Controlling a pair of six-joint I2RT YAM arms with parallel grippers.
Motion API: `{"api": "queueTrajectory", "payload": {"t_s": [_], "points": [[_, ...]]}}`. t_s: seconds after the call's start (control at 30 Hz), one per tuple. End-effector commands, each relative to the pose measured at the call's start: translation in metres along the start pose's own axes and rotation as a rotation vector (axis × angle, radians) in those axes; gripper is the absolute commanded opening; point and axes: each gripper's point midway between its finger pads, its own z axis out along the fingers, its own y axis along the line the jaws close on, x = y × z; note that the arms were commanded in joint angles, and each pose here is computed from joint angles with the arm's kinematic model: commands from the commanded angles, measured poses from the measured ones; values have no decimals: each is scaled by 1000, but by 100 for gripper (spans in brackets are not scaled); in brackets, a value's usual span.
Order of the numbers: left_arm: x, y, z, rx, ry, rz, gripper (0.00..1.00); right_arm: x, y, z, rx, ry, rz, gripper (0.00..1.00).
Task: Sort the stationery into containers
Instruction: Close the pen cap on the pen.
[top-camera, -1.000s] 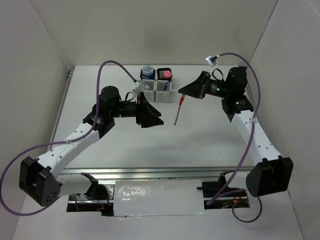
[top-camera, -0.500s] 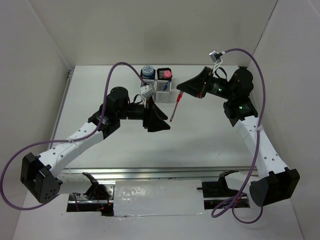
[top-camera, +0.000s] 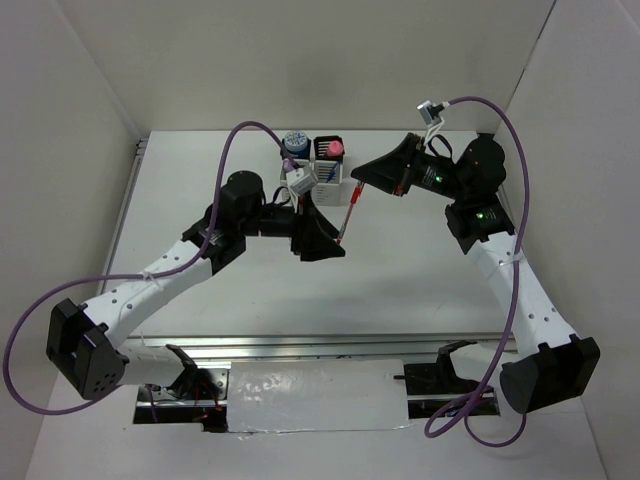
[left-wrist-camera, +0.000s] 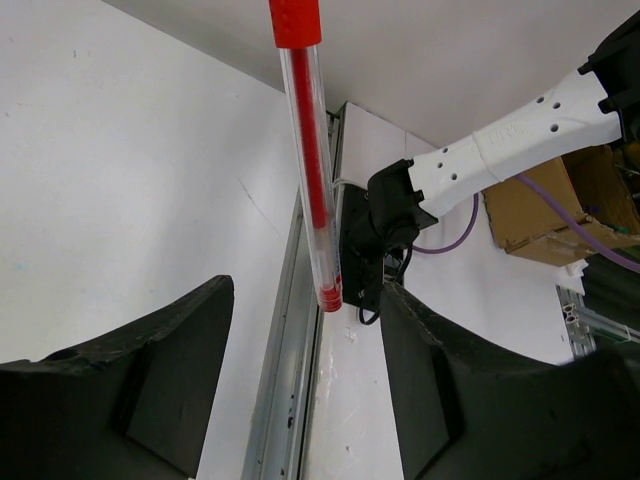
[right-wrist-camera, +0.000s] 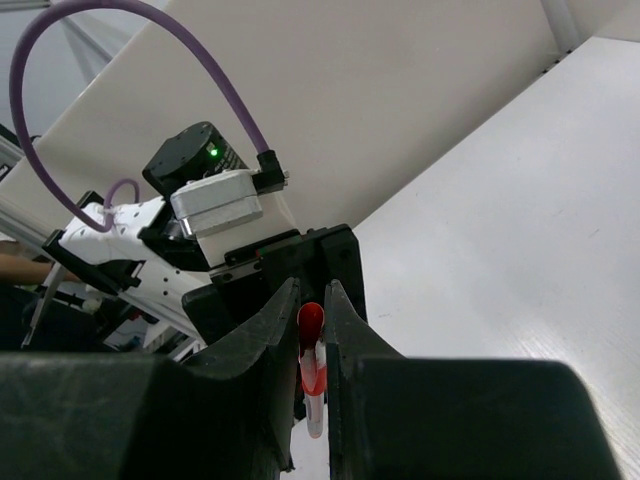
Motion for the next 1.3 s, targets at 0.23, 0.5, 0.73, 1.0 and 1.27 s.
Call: {"api": "queueTrajectory", "payload": {"t_s": [0.23,0.5,0.73,1.0,1.27], "points": [[-30,-14,3,42,-63,78,68,-18,33,1,-69,-52,-81,0],[-33,-14,7,52,-71,58,58,-11,31,2,-66,-43,-79,0],[-31,-14,7,54,-67,53,25,-11,29,2,-56,-52,-84,0],[-32,-9,0,38,-56,37,0,5,19,3,-25,-11,-114,0],[-46,-19,-1,89,-98,28,0,35,3,4,12,64,-128,0]]}}
